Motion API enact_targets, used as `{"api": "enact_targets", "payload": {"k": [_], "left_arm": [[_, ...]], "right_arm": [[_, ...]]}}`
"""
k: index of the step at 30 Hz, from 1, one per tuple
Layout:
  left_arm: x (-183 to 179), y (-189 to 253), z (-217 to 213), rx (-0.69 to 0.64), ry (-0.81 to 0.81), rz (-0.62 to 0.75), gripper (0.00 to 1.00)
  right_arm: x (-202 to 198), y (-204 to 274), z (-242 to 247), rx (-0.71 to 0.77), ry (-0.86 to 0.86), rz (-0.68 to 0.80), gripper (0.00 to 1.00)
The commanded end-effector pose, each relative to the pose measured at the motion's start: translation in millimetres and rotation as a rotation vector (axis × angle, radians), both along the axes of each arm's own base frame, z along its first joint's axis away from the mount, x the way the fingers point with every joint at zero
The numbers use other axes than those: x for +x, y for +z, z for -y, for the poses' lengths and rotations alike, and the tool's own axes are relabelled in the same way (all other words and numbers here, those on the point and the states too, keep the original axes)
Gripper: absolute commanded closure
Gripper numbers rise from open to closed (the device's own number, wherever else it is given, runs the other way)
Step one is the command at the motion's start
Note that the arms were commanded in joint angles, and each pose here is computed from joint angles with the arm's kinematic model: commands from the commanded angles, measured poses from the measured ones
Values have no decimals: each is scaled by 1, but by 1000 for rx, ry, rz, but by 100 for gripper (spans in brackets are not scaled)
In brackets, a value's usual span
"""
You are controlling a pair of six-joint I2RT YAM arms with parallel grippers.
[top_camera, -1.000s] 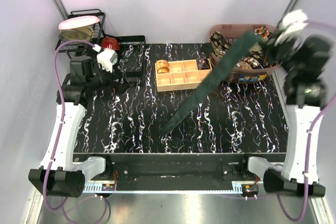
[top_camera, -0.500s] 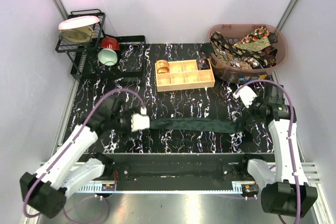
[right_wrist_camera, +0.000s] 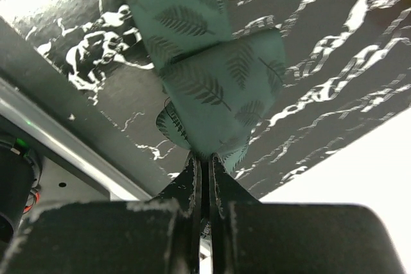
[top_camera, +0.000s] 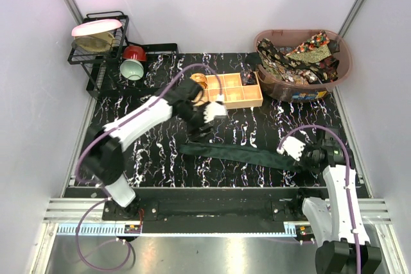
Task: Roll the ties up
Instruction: Place the tie at the center of the board.
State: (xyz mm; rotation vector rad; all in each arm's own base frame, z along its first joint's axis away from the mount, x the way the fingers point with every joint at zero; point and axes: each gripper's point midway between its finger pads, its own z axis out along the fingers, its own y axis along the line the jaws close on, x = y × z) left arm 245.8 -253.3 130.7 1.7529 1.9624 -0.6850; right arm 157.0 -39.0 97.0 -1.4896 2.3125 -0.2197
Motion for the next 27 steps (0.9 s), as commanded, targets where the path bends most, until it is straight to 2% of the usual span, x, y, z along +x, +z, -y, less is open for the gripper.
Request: {"api": "enact_targets", "payload": {"k": [1,6,13,15,19,21,24,27], "left_arm": [[-3,-6,54,-11,-26,-85,20],[3,-48,74,85,-61,-95,21],[19,-76,84,148,-112,-25,23],[15,-87,71,192,-138,2,23],[13,-77,43,134,-138,70,24],[15,-78,26,174,-145,120,23],[10,-99,-2,263,-156,81,21],[14,-107,-9,285,-132,50,27]], "right_arm": [[-1,-7,9,-55,20,-31,100],[4,-11,10,-60,13,-27,98],[6,-13,12,-69,23,-16,97],[8,-12,11,-59,10,-21,99],[14,-5,8,-31,-9,-6,100],[15,-5,7,-25,-9,-12,100],[21,-5,9,-38,-5,6,100],[26,-4,9,-36,2,34,100]]}}
